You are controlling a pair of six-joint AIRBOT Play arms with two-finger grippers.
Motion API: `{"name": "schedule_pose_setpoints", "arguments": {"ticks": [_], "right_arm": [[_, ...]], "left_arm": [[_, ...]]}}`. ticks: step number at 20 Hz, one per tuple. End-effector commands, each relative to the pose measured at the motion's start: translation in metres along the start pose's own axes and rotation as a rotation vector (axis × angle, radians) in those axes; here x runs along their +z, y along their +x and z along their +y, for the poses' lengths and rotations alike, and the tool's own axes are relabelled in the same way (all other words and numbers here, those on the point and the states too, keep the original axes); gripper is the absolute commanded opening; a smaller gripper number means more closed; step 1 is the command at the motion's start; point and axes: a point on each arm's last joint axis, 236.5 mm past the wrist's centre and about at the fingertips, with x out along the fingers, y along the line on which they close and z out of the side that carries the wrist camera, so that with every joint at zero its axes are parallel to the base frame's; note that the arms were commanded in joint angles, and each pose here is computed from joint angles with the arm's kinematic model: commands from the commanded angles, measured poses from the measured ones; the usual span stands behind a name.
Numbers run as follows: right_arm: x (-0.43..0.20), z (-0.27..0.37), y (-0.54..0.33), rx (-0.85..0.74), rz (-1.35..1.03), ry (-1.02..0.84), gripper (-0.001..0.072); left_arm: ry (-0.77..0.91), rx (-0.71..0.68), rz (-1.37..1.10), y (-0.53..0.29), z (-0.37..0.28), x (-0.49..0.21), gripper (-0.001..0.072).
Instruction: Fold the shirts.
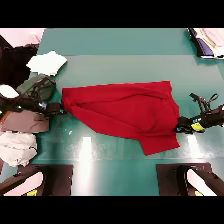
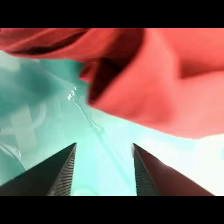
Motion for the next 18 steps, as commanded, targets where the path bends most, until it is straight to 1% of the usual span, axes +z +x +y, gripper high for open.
{"name": "schedule_pose_setpoints", "arguments": {"ticks": [1,5,7,13,18], "right_arm": [[-0.001,0.000,0.000,0.001,0.004,0.001,0.0017],[-0.004,0.001,0.000,0.003,0.020,0.019,0.0017],[-0.005,0.001,0.000,0.003,0.023,0.023,0.0017],[-0.005,0.001,0.000,0.003,0.024,0.038,0.0017],[-0.004,0.001,0.000,0.003,0.020,0.046,0.0018]], "left_arm": [[0.021,0.026,-0.072,0.026,0.020,-0.006,0.0448],[0.060,0.053,-0.189,0.028,0.028,0.019,0.0447],[0.085,0.014,-0.225,0.028,0.019,0.027,0.0446],[0.112,-0.030,-0.210,0.042,0.017,0.028,0.0446],[0.121,-0.031,-0.217,0.042,0.016,0.029,0.0445]]}}
